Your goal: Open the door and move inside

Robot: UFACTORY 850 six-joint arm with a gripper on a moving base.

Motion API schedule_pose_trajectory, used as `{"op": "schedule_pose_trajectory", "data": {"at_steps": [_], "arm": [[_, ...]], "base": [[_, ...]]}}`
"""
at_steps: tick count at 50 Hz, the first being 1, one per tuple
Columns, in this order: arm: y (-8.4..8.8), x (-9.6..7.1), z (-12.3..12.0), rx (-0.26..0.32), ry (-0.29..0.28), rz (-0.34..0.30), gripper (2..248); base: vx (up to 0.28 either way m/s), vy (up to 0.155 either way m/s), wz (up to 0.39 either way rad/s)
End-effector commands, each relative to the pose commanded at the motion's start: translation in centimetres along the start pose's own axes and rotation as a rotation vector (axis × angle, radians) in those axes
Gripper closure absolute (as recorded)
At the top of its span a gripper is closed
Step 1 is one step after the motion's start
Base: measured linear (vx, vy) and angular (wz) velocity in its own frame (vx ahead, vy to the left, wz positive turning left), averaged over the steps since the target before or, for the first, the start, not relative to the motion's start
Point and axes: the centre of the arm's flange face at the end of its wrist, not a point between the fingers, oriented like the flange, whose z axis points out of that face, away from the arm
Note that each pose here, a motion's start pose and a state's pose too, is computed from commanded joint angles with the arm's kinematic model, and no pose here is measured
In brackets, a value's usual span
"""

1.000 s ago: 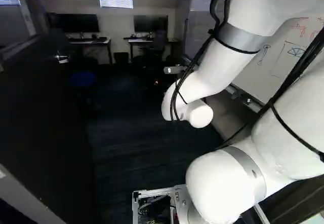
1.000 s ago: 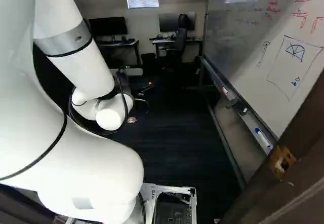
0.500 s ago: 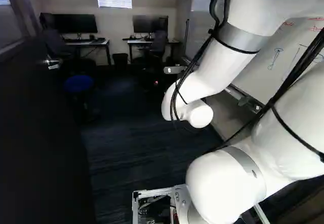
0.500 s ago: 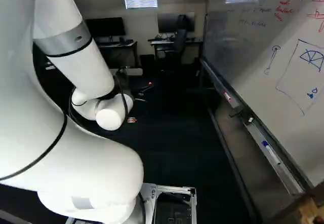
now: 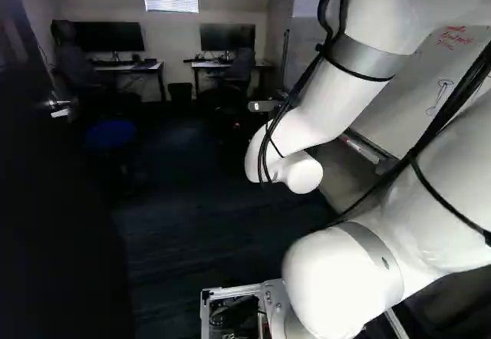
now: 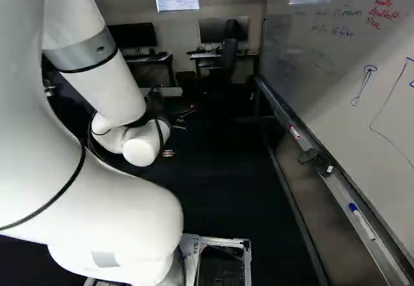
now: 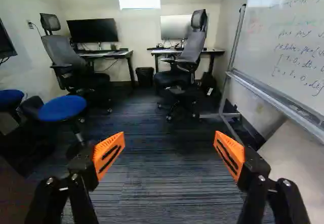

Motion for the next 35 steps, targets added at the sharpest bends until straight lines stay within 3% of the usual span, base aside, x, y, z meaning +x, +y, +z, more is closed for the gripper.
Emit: {"op": "schedule_pose_trajectory", "data": {"at_steps": [35], "arm": [[0.0, 0.0, 0.0, 0.0, 0.0, 0.0, 3]], "base": [[0.2, 0.0, -0.011]]}}
